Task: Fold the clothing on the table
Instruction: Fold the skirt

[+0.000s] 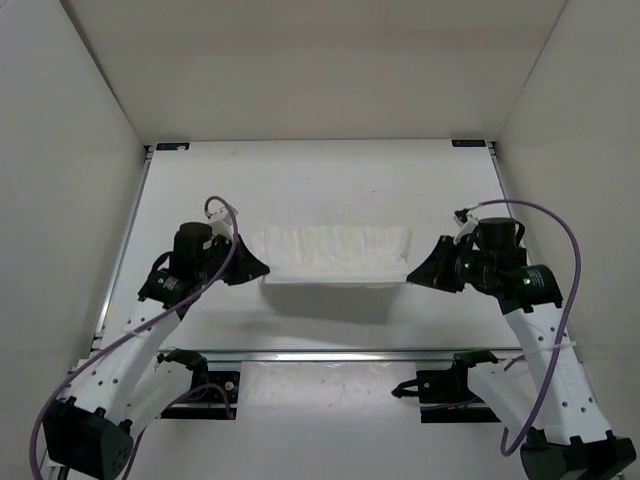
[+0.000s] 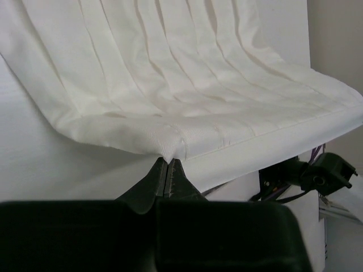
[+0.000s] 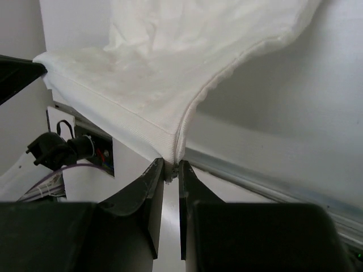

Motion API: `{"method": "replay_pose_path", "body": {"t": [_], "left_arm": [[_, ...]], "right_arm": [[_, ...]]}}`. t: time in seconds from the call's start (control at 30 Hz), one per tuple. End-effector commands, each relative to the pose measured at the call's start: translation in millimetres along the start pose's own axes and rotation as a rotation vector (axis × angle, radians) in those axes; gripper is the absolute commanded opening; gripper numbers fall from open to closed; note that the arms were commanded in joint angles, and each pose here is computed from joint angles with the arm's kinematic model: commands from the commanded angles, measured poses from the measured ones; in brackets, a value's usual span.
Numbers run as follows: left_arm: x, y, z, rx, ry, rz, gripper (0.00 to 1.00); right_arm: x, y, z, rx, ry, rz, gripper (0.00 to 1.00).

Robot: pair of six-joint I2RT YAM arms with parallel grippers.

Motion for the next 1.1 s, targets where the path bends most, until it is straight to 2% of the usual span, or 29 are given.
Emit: {"method": "replay_pose_path", "body": {"t": [0.0,0.03,0.13,0.17,0.23,0.3,0.43,0.73,0.8,0.87,0.9,0.93,0.97,1.07], "left_arm": [[10.0,23.7,48.6,0.022,-0.122,0.164,0.00],[12.8,17.6,60.4,0.029,-0.145,0.144,0.00],[46.1,30.6,79.2,0.001,-0.110,0.184,0.00],[50.3,33.4,86.5,-0.003,-0.120,0.191,0.00],[69.6,40.0,97.8,-0.017,-0.113,0.192,0.00],[91.8,56.6,99.8,-0.058,-0.080,0.206,0.00],[116.1,65.8,120.7,-0.075,-0.088,0.224,0.00],[130.9,82.9,142.2,-0.094,-0.103,0.266,0.00],[132.5,86.6,144.8,-0.108,-0.111,0.269,0.00],[138.1,90.9,151.1,-0.114,-0.117,0.268,0.15],[139.9,89.3,162.1,-0.110,-0.143,0.246,0.36],[142.9,87.4,166.1,-0.113,-0.143,0.221,0.46],[145.2,84.6,173.9,-0.125,-0.153,0.184,0.50],[143.3,80.4,191.9,-0.118,-0.185,0.170,0.57]], "right_arm": [[0.0,-14.0,51.3,-0.076,-0.123,-0.123,0.00],[7.9,-18.5,62.8,-0.072,-0.137,-0.107,0.00],[33.9,-43.7,89.3,-0.021,-0.151,-0.110,0.00],[48.7,-53.9,90.1,0.005,-0.108,-0.120,0.00],[67.1,-64.2,109.4,-0.001,-0.122,-0.129,0.01],[92.4,-79.5,115.2,0.016,-0.067,-0.155,0.00],[117.5,-92.5,131.1,0.018,-0.062,-0.161,0.00],[139.2,-95.0,175.1,-0.014,-0.075,-0.157,0.00],[152.3,-98.2,178.3,-0.012,-0.035,-0.136,0.00],[160.7,-97.2,189.3,-0.030,-0.024,-0.105,0.04],[167.1,-97.7,193.8,-0.035,-0.026,-0.100,0.20],[168.4,-101.1,200.1,-0.043,-0.049,-0.108,0.35],[168.9,-102.2,206.8,-0.056,-0.088,-0.112,0.43],[160.7,-104.7,210.2,-0.065,-0.180,-0.134,0.47]]}}
Point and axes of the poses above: each gripper's point midway between its finger pads, its own x axis out along the fingers, its own y axis along the line the jaws close on, z = x × y, the point moved 2 cm from there along -x, back along the fingers, and after that the axes turned 7 degrees about -x, right-handed, at the moved point
